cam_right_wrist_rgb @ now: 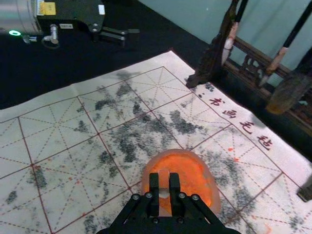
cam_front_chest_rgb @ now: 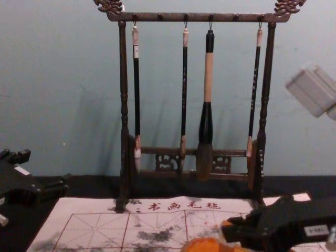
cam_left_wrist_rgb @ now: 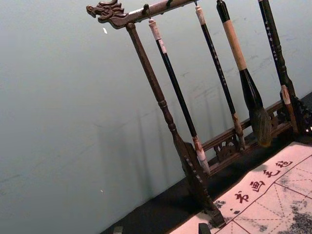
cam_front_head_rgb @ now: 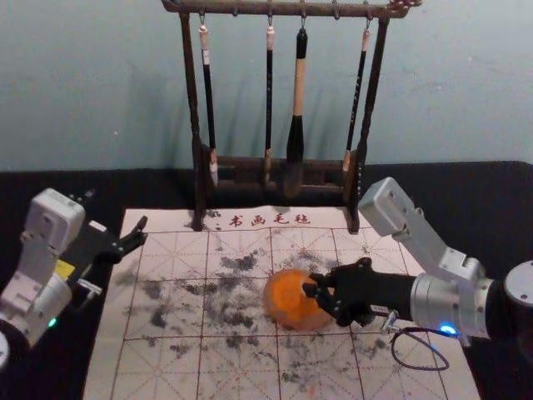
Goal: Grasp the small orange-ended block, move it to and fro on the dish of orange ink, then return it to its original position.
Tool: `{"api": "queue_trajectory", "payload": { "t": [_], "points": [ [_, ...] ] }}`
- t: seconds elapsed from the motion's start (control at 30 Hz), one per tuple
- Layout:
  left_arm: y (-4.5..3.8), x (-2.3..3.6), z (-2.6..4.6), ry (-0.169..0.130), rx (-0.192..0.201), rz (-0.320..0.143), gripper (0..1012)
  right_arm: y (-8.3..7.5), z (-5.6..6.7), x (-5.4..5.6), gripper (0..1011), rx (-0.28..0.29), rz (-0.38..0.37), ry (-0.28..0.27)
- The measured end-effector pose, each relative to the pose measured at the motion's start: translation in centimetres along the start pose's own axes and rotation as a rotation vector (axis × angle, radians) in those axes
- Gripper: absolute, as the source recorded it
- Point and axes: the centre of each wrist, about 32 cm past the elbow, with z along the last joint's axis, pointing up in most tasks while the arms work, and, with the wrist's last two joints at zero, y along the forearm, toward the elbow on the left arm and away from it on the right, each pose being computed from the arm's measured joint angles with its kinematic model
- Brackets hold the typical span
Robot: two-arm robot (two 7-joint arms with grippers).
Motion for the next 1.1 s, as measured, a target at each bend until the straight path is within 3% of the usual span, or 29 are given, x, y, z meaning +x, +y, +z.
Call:
{"api": "queue_trajectory", "payload": {
  "t": [0.47, 0.83, 1.1],
  "points": [
    [0.0, 0.0, 0.0, 0.0, 0.0, 0.0, 1002, 1.1, 0.6, -0.1, 78, 0.006, 0.012, -0.004],
    [0.0, 0.0, 0.0, 0.0, 0.0, 0.0, 1001, 1.9, 0.8, 0.4, 78, 0.003, -0.011, -0.001],
    [0.0, 0.0, 0.0, 0.0, 0.0, 0.0, 1001, 1.6, 0.6, 1.0, 78, -0.001, -0.041, 0.007]
  ]
}}
